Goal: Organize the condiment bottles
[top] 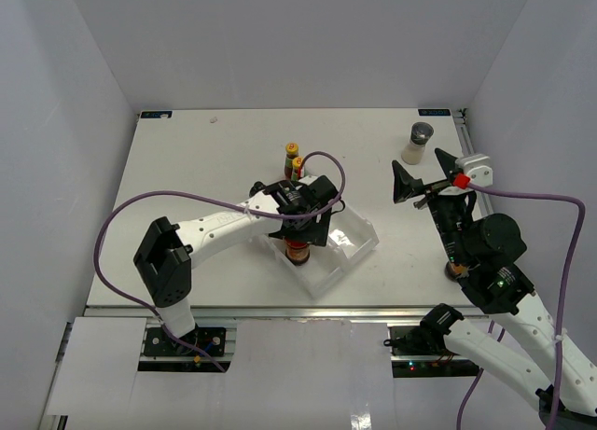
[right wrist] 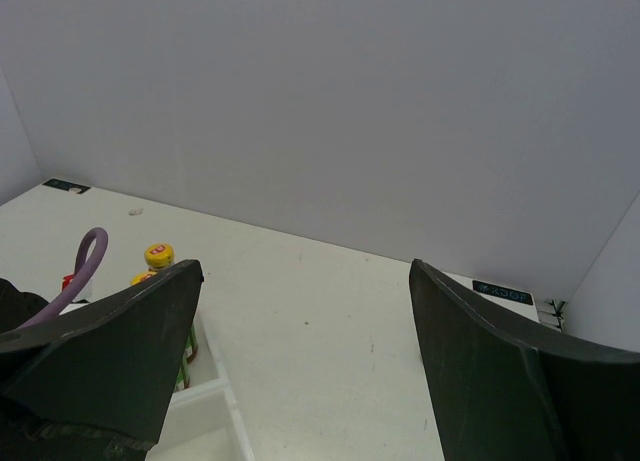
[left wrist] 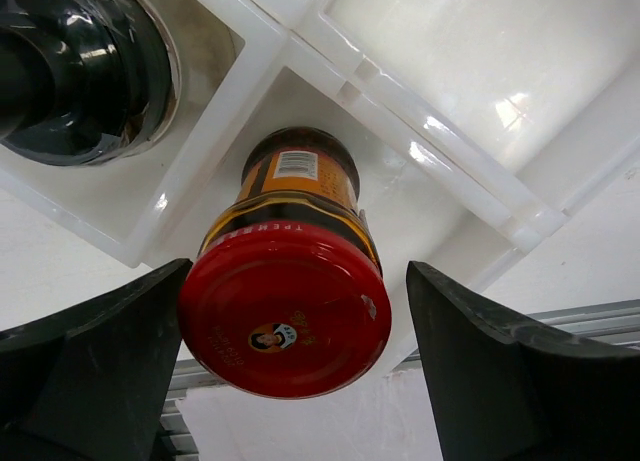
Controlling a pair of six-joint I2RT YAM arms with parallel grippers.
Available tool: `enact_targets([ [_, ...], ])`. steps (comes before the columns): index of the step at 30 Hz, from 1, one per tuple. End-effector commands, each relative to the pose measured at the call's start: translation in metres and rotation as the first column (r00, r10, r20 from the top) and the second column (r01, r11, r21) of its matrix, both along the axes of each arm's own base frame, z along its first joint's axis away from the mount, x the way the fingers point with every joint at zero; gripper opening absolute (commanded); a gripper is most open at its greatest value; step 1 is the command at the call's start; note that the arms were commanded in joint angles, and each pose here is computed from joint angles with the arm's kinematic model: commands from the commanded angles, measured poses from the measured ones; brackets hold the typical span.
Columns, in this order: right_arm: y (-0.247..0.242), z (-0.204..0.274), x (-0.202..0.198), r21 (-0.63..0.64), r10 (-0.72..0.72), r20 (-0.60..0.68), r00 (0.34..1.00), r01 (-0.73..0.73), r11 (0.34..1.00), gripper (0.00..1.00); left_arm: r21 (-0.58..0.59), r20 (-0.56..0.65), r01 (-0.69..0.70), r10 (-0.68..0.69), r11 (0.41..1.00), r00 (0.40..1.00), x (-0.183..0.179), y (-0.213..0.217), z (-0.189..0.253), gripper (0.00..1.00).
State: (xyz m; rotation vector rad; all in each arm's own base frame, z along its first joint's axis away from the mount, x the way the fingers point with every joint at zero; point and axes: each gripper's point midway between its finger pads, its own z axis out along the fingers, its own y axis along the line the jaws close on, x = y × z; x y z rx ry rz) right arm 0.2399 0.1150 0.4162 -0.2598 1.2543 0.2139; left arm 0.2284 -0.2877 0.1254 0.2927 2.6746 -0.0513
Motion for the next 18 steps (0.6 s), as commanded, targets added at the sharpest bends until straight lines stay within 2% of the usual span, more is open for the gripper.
enact_targets([
  [1,0.001,0.007,0.002,0.022,-0.002,0.016,1.000,0.002,1.000,0.91,-0.077,0.092,-0.014,0.021,0.997,0.996,0.009,-0.003,0.041,0.98],
  [4,0.002,-0.001,0.008,0.057,-0.021,-0.049,0.999,0.024,0.998,0.91,-0.096,0.127,-0.031,0.043,0.995,0.991,0.014,-0.001,0.061,0.98],
  [7,-0.008,-0.018,0.027,0.069,-0.145,-0.212,0.966,0.163,0.984,0.91,-0.111,0.162,-0.042,0.059,0.993,0.985,0.019,0.001,0.079,0.98],
  [12,-0.025,-0.062,0.040,-0.102,-0.343,-0.449,0.825,0.334,0.937,0.90,-0.157,0.297,-0.084,0.128,0.984,0.946,0.031,0.022,0.126,0.98],
  [16,-0.051,-0.070,0.042,-0.108,-0.433,-0.542,0.720,0.452,0.886,0.90,-0.247,0.375,-0.136,0.224,0.959,0.899,0.039,0.064,0.151,0.98],
  [17,-0.051,-0.071,0.039,-0.120,-0.427,-0.554,0.714,0.439,0.890,0.90,-0.283,0.376,-0.149,0.253,0.947,0.892,0.048,0.065,0.155,0.98],
  [18,-0.062,-0.080,0.041,-0.113,-0.435,-0.592,0.678,0.465,0.878,0.90,-0.307,0.377,-0.165,0.279,0.937,0.883,0.050,0.082,0.152,0.98],
])
